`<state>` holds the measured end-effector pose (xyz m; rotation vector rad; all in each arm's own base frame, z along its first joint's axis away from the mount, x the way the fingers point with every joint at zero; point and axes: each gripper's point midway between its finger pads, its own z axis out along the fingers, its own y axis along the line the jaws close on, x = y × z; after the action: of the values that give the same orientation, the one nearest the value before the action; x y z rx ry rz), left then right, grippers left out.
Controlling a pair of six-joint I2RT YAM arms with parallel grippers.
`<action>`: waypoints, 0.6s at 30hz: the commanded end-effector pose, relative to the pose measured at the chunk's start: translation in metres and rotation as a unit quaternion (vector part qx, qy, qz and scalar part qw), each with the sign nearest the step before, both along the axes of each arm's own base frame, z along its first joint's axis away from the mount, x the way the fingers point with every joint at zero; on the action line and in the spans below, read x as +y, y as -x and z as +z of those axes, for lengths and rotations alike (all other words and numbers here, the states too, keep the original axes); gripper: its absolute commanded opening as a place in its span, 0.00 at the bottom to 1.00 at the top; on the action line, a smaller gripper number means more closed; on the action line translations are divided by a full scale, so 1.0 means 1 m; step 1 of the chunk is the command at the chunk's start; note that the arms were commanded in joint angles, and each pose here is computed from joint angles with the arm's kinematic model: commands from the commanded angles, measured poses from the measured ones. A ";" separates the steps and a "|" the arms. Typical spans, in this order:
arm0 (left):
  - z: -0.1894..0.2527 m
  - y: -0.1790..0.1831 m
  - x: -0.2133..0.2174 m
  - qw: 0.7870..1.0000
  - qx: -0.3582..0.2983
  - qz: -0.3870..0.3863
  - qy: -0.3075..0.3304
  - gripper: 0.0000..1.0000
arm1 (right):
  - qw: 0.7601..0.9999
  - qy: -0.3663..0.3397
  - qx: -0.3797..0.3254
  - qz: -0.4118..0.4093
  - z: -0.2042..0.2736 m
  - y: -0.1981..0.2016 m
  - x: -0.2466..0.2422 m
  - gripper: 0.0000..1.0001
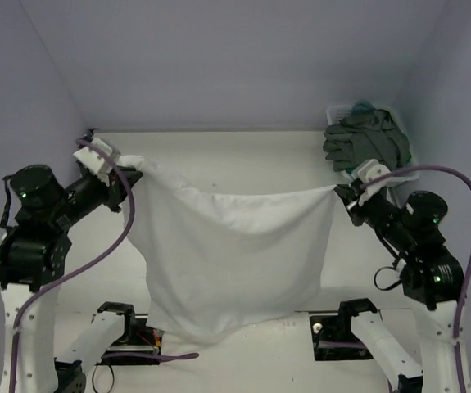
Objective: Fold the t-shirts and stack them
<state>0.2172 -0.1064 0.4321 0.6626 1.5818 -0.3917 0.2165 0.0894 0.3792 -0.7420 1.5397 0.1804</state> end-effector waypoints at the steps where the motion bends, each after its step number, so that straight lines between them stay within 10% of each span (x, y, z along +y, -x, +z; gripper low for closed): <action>1: 0.013 -0.039 -0.001 0.999 -0.040 0.006 -0.005 0.00 | 0.999 0.030 0.004 -0.029 -0.020 -0.057 -0.006 0.00; 18: -0.143 -0.212 -0.003 0.995 0.080 0.032 -0.058 0.00 | 0.979 0.093 0.134 -0.124 -0.165 -0.225 -0.014 0.00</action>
<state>0.3946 -0.1087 0.2625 0.6720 1.9378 -0.3902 0.4043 0.0808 0.1809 -0.7453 2.0401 0.0635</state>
